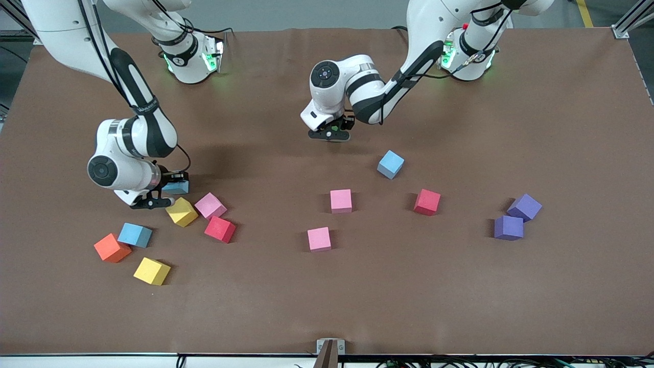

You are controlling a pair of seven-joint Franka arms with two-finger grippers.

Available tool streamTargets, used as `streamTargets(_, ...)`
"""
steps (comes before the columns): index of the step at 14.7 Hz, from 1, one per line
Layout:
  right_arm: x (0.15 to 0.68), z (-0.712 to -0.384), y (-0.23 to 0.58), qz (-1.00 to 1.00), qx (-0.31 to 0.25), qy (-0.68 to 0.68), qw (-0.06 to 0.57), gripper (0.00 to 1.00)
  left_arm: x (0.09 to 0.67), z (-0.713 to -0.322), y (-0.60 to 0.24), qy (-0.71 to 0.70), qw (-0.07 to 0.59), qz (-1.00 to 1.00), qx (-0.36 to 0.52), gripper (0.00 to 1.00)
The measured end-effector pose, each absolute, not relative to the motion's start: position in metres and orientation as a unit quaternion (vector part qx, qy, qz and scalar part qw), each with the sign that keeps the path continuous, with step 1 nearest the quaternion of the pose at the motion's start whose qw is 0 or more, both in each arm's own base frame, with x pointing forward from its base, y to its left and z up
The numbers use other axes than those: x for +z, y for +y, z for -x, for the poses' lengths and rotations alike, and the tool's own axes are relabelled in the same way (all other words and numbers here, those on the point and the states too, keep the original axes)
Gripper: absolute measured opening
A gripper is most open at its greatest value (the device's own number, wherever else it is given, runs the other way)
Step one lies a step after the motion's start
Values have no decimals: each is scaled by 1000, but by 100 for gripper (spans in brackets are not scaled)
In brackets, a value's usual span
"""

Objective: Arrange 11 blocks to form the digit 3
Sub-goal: 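Set the green block mid-table with the left gripper while the right gripper lifts blue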

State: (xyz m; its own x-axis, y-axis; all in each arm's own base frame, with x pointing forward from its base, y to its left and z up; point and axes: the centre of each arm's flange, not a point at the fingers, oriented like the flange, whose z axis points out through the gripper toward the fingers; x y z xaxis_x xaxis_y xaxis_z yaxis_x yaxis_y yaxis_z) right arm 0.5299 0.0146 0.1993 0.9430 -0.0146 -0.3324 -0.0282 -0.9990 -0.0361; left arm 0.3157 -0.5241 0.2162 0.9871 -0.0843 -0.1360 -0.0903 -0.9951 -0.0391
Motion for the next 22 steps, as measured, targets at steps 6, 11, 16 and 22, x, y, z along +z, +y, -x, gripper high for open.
streamTargets(6,269,-553,21,976,170,128,39,55,216,-311,-533,51,21,997,62,56)
streamTargets(11,331,-546,83,963,177,198,53,55,209,-310,-540,33,24,998,58,56)
streamTargets(16,353,-554,101,952,177,241,62,55,206,-310,-543,29,24,997,60,57)
streamTargets(22,339,-560,100,949,173,256,66,55,208,-321,-541,26,23,998,51,100)
